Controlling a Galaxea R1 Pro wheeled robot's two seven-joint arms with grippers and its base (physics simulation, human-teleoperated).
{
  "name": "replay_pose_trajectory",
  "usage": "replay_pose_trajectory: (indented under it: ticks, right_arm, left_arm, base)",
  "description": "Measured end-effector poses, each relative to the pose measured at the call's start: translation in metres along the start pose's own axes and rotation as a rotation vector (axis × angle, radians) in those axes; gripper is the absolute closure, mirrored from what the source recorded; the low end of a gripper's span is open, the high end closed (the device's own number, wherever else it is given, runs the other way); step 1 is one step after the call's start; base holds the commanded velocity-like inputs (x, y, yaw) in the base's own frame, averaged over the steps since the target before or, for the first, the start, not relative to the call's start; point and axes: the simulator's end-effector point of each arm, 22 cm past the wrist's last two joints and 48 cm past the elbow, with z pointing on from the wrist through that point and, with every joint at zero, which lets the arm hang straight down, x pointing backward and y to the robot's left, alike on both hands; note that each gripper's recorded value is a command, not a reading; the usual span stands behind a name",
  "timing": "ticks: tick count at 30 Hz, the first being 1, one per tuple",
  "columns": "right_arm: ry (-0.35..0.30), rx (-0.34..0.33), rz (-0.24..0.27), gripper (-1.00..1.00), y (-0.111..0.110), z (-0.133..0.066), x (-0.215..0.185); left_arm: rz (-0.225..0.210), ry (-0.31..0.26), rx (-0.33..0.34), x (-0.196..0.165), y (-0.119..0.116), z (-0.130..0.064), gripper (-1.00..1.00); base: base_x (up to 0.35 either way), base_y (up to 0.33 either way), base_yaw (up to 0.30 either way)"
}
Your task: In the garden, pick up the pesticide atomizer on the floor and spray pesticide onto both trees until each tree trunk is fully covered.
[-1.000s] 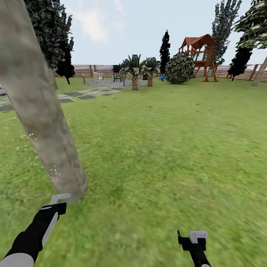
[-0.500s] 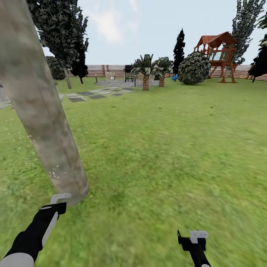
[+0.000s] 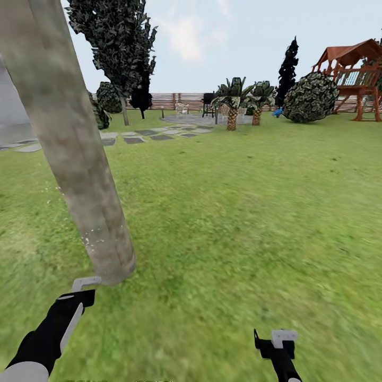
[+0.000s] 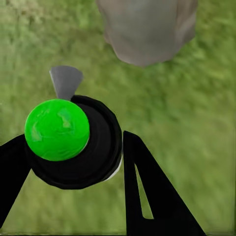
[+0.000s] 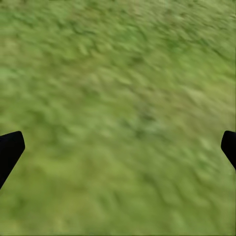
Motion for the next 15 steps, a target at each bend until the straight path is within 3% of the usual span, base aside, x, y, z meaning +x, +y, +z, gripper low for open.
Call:
replay_pose_trajectory:
  ticks: [9,15]
  right_arm:
    - [0.0,0.0,0.0,-1.0,0.0,0.0,0.0]
    - [-0.001,0.004,0.002,-1.0,-0.001,0.0,0.0]
  left_arm:
    - [0.0,0.0,-0.001,0.0,0.001,0.0,1.0]
    - [-0.013,0.002,0.021,0.001,-0.011,-0.001,1.0]
  base:
    - [-0.027,-0.269,0.277]
    - [-0.042,-0.055,0.103]
